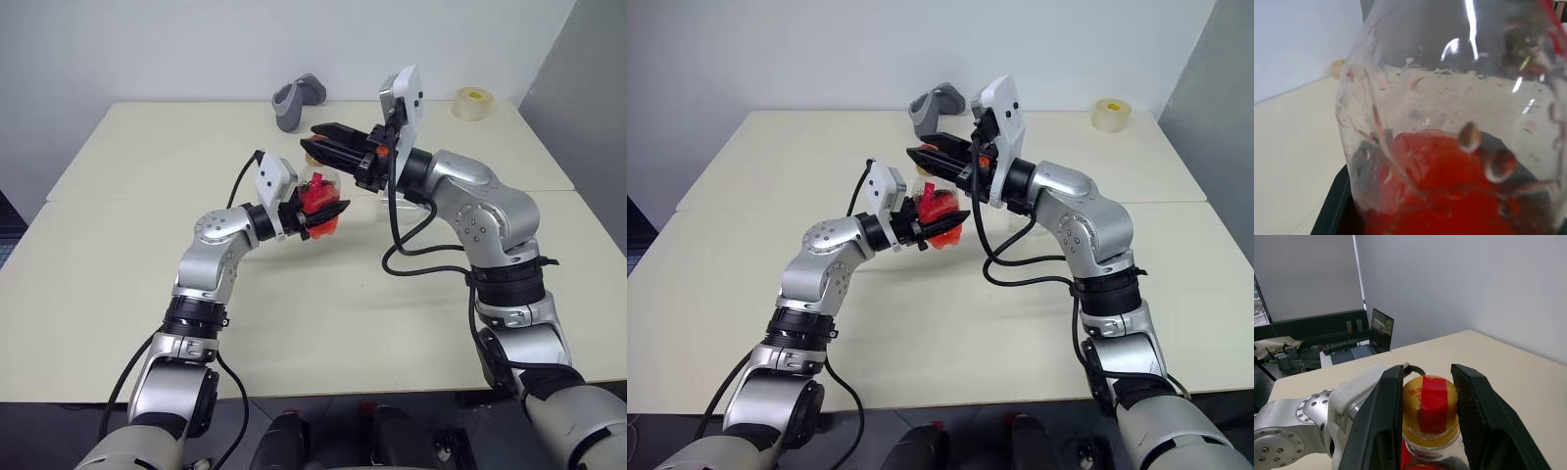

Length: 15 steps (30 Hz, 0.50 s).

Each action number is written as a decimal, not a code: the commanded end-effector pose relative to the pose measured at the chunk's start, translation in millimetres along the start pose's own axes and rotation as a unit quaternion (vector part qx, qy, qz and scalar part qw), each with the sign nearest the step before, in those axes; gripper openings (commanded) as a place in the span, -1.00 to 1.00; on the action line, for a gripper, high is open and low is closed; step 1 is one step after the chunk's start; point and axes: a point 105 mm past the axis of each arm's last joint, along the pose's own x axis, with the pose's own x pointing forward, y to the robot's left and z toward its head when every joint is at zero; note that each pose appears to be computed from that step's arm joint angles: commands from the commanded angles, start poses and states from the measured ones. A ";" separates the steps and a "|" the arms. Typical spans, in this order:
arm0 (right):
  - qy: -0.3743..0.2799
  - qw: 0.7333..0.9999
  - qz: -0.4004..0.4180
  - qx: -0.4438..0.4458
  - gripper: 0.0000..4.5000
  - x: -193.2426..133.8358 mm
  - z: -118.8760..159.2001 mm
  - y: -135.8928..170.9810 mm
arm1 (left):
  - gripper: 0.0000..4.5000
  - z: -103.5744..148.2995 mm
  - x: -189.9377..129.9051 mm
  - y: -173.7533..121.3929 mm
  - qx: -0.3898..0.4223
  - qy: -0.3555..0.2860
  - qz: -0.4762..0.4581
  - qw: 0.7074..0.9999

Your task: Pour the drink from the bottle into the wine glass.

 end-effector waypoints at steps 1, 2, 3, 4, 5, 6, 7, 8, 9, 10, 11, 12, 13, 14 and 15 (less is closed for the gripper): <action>-0.025 0.999 0.001 -0.027 -0.48 -5.5 21.1 1.0 | -0.01 22.4 1.6 -3.2 0.032 -0.031 -0.009 0.999; -0.029 0.999 0.010 -0.027 -0.48 -6.5 24.7 2.6 | -0.01 21.5 1.0 -4.3 0.031 -0.031 -0.010 0.999; -0.033 0.999 0.019 -0.028 -0.48 -7.7 28.1 4.3 | -0.01 20.2 0.2 -6.2 0.029 -0.030 -0.013 0.999; -0.036 0.998 0.032 -0.033 -0.48 -9.2 31.4 6.7 | -0.01 17.8 -0.9 -9.3 0.027 -0.028 -0.018 0.999; -0.036 0.997 0.049 -0.044 -0.48 -10.9 33.8 10.0 | -0.01 14.5 -2.4 -13.0 0.025 -0.024 -0.026 0.999; -0.034 0.996 0.065 -0.053 -0.48 -13.0 35.5 12.7 | -0.01 10.5 -4.3 -17.6 0.023 -0.019 -0.035 0.999; -0.031 0.995 0.076 -0.060 -0.48 -14.6 36.9 14.1 | -0.01 6.8 -6.4 -22.7 0.022 -0.014 -0.046 0.999; -0.027 0.994 0.085 -0.070 -0.48 -15.8 37.5 14.8 | -0.01 4.0 -8.3 -27.5 0.021 -0.011 -0.057 0.998; -0.022 0.992 0.093 -0.078 -0.48 -17.0 37.8 14.8 | -0.01 1.3 -10.3 -32.0 0.020 -0.008 -0.067 0.998; -0.018 0.992 0.098 -0.082 -0.48 -17.9 38.0 14.6 | -0.01 0.1 -11.8 -35.3 0.018 -0.007 -0.074 0.997; -0.017 0.991 0.103 -0.083 -0.48 -18.9 40.1 13.5 | -0.01 -1.7 -14.1 -40.1 0.017 -0.004 -0.086 0.996; -0.017 0.990 0.108 -0.084 -0.48 -19.8 42.3 12.8 | -0.01 -3.1 -16.3 -43.9 0.015 -0.002 -0.095 0.995; -0.017 0.990 0.111 -0.086 -0.48 -20.4 44.4 12.3 | -0.01 -4.2 -18.4 -47.1 0.013 -0.001 -0.102 0.995; -0.018 0.989 0.113 -0.089 -0.48 -20.9 46.5 11.8 | -0.01 -5.5 -20.3 -49.9 0.011 0.002 -0.108 0.994; -0.019 0.989 0.114 -0.093 -0.48 -21.2 48.2 11.2 | -0.01 -6.7 -21.8 -51.9 0.010 0.003 -0.110 0.994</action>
